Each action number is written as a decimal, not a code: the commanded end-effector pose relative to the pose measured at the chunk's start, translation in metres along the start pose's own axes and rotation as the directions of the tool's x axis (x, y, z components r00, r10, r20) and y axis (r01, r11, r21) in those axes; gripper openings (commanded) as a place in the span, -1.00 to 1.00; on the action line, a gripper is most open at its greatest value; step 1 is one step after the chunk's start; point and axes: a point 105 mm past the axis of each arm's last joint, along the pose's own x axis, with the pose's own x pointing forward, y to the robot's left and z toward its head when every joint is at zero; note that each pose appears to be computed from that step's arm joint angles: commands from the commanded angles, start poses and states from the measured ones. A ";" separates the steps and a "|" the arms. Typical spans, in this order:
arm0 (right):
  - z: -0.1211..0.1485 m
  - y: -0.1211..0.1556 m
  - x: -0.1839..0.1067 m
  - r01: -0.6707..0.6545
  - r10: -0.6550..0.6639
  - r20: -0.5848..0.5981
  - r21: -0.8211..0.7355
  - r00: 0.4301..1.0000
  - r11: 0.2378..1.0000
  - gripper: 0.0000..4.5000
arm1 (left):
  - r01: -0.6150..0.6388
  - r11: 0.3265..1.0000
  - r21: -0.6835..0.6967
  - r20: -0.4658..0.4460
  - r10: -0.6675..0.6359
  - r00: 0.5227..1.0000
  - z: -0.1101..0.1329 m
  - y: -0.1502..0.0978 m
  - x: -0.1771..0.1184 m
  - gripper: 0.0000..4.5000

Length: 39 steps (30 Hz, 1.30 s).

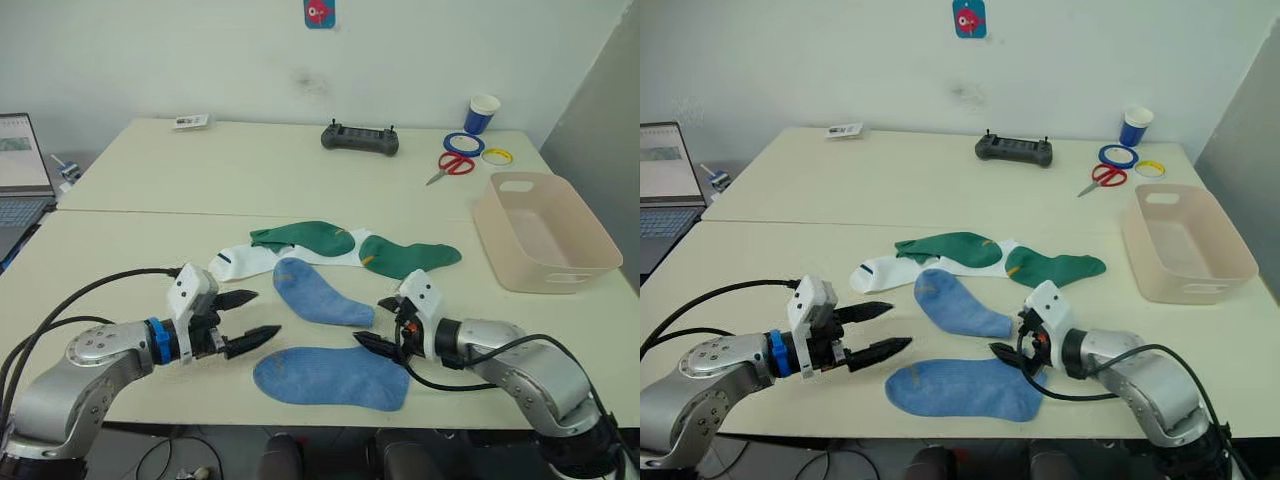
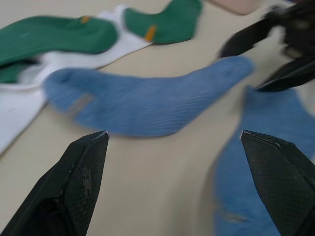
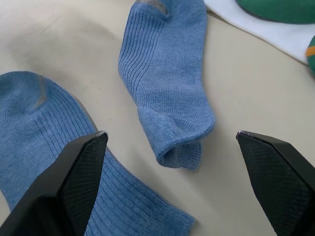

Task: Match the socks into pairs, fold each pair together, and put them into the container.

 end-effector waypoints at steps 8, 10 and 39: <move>0.012 -0.001 0.008 0.005 -0.005 0.067 -0.007 0.998 1.000 -0.51 | 0.240 0.963 0.124 -0.036 -0.238 0.971 0.003 -0.029 -0.002 1.00; 0.015 -0.002 0.004 0.007 -0.007 0.078 -0.001 0.997 1.000 -0.83 | 0.240 0.963 0.125 -0.036 -0.237 0.971 -0.001 -0.030 -0.003 1.00; 0.029 -0.065 -0.065 0.231 -0.233 0.003 -0.146 0.972 0.962 0.63 | -0.002 0.872 0.489 -0.057 0.034 0.998 0.008 0.057 0.024 1.00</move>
